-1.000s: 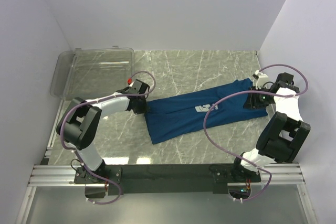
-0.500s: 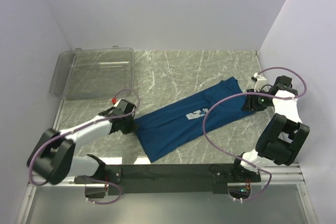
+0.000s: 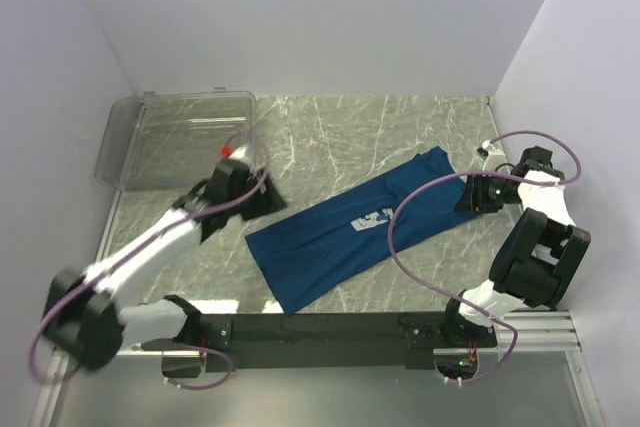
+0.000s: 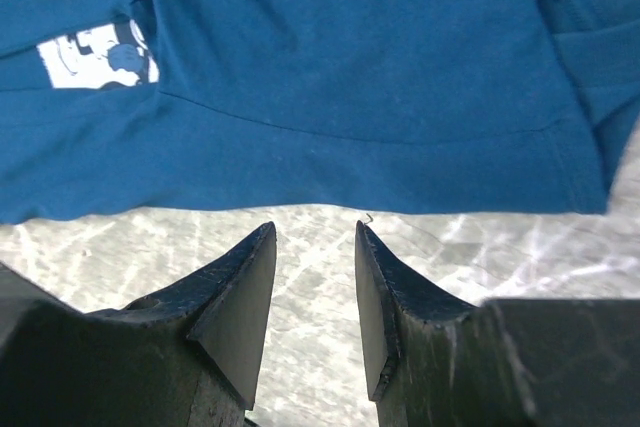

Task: Fold and stack the t-shirts
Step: Fold the tshirt

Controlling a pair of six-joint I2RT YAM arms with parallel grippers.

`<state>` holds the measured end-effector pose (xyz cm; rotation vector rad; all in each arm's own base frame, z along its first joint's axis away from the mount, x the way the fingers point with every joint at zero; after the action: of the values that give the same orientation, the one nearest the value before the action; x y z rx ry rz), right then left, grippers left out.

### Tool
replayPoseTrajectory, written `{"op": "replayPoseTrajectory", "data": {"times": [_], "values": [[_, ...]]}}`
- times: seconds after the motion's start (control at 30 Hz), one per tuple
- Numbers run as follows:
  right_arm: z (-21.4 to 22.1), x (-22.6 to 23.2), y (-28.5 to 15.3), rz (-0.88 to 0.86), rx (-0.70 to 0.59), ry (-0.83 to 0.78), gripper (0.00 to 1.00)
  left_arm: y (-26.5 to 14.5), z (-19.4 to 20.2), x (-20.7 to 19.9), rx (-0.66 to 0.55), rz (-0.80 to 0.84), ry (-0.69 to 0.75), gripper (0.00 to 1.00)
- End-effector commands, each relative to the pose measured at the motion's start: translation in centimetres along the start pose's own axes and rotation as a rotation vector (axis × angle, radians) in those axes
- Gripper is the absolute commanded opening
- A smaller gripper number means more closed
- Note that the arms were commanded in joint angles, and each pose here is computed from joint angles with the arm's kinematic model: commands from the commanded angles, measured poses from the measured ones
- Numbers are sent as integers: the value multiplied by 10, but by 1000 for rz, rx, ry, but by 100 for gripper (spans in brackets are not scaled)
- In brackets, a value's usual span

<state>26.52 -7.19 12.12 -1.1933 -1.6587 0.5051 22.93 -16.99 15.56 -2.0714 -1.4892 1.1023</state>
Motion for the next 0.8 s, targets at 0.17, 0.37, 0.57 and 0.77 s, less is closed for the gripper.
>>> {"op": "replayPoseTrajectory", "data": {"times": [0.17,0.37,0.57,0.77], "values": [[-8,11,0,-61,-26,54,45,100,-95,-114,20,404,360,67],[-10,13,1,-64,-39,90,45,174,-102,-168,96,583,448,68],[-15,13,0,-54,-58,114,45,234,-84,-183,142,589,430,68],[-13,9,3,-40,-55,127,45,271,-77,-182,135,531,404,74]]}}
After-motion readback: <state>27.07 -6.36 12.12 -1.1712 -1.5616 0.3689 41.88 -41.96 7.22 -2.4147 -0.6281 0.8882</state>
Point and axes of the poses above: each gripper's point midway between its finger pads, its own y axis out along the fingers, its own x axis along the line the jaws close on, z = x × y, the point moved 4 cm from there along -y, back along the fingers, and after that the axes turned 15 degrees about y, right-handed, at the moved point
